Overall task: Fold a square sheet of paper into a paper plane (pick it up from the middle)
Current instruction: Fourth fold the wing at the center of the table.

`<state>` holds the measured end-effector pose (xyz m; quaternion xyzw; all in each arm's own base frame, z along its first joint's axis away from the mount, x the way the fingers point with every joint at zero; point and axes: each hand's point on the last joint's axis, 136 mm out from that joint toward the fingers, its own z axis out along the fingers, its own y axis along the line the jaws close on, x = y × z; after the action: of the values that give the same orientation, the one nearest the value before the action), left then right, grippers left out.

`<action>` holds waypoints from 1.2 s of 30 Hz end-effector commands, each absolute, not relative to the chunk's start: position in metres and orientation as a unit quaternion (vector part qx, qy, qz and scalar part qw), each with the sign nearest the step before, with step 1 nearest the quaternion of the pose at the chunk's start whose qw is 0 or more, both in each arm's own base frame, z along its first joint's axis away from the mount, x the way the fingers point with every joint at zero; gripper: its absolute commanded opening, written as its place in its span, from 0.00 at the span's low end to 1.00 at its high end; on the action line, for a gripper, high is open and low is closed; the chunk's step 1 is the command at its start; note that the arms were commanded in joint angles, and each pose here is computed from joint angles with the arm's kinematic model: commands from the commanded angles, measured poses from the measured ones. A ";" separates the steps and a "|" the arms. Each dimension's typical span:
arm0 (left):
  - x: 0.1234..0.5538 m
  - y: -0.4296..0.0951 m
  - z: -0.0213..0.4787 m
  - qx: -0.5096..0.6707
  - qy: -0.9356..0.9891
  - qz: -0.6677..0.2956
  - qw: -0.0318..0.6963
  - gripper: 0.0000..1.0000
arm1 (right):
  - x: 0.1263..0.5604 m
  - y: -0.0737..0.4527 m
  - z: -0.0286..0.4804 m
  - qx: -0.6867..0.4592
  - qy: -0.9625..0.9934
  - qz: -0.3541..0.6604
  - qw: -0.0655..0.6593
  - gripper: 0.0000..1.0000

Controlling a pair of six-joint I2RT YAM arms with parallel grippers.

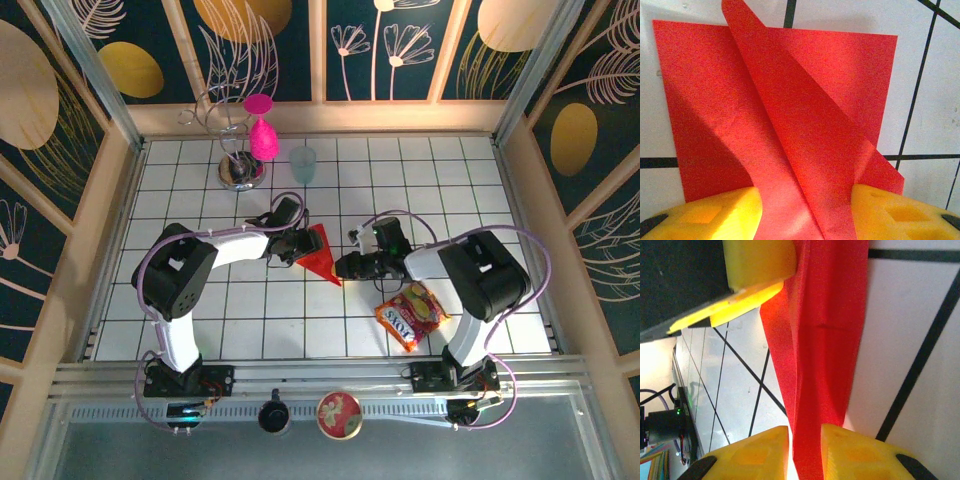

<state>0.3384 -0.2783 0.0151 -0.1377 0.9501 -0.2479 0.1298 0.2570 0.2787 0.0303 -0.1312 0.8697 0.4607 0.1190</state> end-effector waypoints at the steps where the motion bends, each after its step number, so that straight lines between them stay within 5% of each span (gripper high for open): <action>1: 0.288 -0.221 -0.065 -0.158 0.981 -0.106 0.044 0.53 | 0.239 0.272 0.024 -0.140 0.875 0.453 0.094 0.24; 21: 0.287 -0.221 -0.068 -0.158 0.981 -0.106 0.040 0.52 | 0.234 0.262 -0.008 -0.121 0.895 0.423 0.076 0.11; 29: 0.286 -0.222 -0.068 -0.156 0.981 -0.108 0.039 0.51 | 0.266 0.272 0.053 -0.113 0.878 0.440 0.153 0.25; 36: 0.285 -0.222 -0.069 -0.153 0.982 -0.106 0.038 0.52 | 0.286 0.272 0.083 -0.122 0.884 0.397 0.215 0.26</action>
<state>0.3384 -0.2779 0.0134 -0.1364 0.9508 -0.2462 0.1294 0.2786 0.2722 0.0786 -0.1193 0.8760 0.4227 0.1991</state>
